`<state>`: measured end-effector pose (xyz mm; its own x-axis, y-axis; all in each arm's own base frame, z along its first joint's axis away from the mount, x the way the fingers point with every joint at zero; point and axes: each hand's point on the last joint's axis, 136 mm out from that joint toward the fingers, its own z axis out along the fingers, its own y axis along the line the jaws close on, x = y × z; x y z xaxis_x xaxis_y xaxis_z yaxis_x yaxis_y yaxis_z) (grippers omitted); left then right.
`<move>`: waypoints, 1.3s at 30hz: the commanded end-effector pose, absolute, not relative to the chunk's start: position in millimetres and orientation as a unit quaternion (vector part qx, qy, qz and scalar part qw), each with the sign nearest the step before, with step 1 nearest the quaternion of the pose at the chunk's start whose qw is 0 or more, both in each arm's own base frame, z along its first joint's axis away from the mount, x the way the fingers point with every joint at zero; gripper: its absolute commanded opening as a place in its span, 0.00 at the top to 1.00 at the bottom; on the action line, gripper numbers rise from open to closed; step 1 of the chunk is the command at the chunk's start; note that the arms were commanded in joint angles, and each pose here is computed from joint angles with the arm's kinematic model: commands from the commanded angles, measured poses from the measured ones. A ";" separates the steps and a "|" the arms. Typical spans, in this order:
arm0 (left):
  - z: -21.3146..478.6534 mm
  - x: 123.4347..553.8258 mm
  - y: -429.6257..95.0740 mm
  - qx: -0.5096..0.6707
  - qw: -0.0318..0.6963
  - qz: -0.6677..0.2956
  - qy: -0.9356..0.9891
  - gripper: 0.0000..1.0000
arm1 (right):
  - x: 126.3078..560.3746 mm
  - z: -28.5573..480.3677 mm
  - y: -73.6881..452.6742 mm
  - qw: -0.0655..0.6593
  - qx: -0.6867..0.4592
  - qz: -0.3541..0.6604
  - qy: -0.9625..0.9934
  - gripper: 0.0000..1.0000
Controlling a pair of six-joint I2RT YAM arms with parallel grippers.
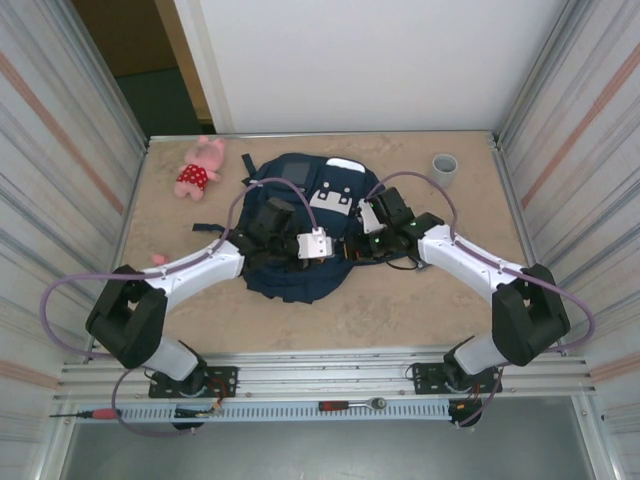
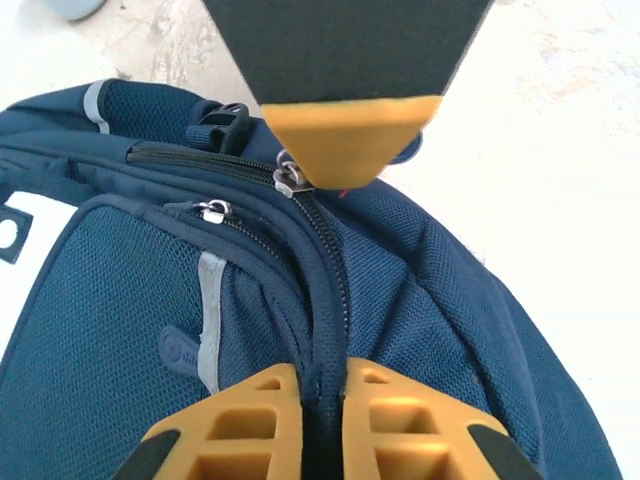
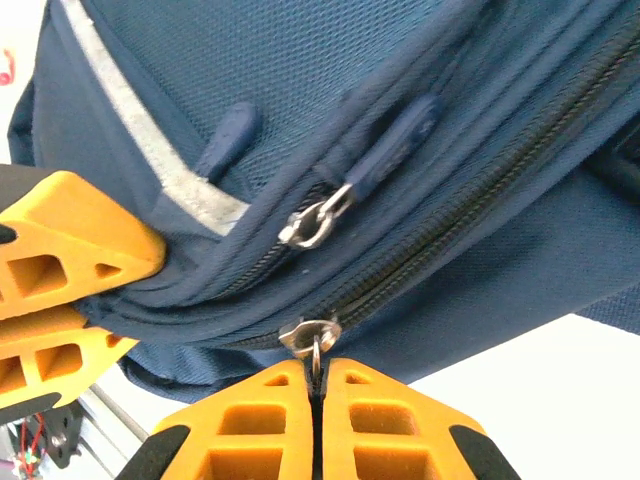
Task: Pack books, pencil case, and school supplies into a backpack
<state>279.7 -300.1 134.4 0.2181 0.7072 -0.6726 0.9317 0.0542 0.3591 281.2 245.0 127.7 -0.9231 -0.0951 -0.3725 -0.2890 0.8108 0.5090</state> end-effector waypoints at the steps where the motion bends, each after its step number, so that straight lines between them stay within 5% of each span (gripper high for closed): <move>1: 135.2 271.3 -282.3 0.680 0.387 -0.130 0.609 1.00 | 294.6 128.2 217.7 0.190 -0.053 0.259 0.946 1.00; 15: 143.8 242.5 -277.4 0.690 0.380 -0.181 0.588 1.00 | 350.2 110.4 167.1 0.239 0.046 0.147 0.959 1.00; 39: 155.5 234.0 -277.4 0.685 0.386 -0.198 0.586 1.00 | 390.6 108.3 166.0 0.235 0.046 0.235 0.942 1.00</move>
<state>257.0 -285.3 156.8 0.2774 0.6586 -0.6995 0.9248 0.0143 0.3802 345.2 200.4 101.8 -0.9497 0.1280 -0.2858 -0.0597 0.8218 0.5666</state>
